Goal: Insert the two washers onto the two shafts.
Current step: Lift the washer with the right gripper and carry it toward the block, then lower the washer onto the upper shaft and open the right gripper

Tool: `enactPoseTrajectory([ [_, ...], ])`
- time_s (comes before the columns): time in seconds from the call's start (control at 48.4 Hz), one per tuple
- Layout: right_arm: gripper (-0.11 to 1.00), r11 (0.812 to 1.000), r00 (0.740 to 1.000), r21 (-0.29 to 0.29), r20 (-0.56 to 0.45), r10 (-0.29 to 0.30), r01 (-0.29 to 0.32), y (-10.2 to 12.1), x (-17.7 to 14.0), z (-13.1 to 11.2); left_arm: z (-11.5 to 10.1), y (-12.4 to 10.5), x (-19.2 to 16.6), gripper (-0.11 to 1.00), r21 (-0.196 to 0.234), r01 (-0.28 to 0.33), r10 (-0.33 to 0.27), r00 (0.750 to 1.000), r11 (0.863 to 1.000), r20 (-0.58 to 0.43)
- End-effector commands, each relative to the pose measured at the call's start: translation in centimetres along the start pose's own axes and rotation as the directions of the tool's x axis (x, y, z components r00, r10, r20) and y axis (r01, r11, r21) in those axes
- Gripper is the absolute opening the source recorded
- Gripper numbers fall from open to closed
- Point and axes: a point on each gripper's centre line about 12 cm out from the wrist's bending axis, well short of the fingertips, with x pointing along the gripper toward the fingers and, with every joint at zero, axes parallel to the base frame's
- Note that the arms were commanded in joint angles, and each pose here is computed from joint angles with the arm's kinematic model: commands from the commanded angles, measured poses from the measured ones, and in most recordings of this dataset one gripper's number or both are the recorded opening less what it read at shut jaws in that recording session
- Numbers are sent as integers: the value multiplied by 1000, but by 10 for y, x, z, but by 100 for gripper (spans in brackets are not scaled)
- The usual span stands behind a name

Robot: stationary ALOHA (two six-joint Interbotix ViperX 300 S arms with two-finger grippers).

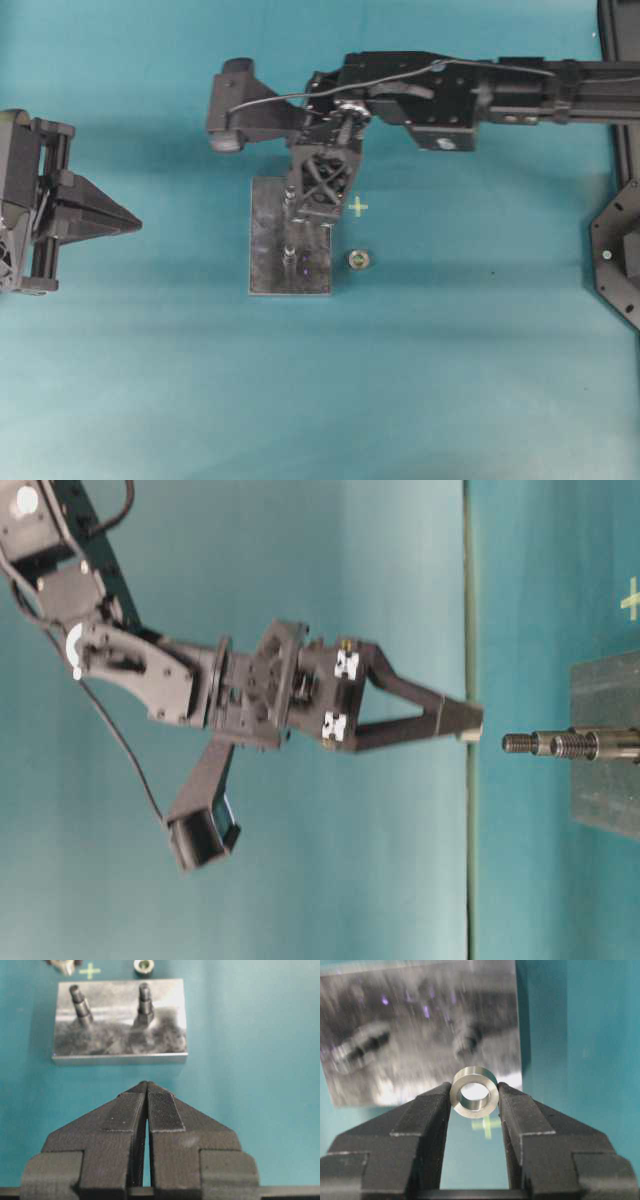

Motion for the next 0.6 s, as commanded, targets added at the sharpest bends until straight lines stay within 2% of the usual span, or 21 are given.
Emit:
enactPoseTrajectory([
  [0.0,34,1000,999,-17,32,-2,2,2,-14,10,5,0,-1,0,2,0,0,1000,1000,20],
  [0.227,34,999,1000,-49,19,4,-3,7,-9,18,5,0,-2,0,1,-2,1,1000,1000,21],
  [0.579,34,998,1000,-56,10,6,-5,8,-3,20,6,0,-3,0,2,0,0,1000,1000,26],
])
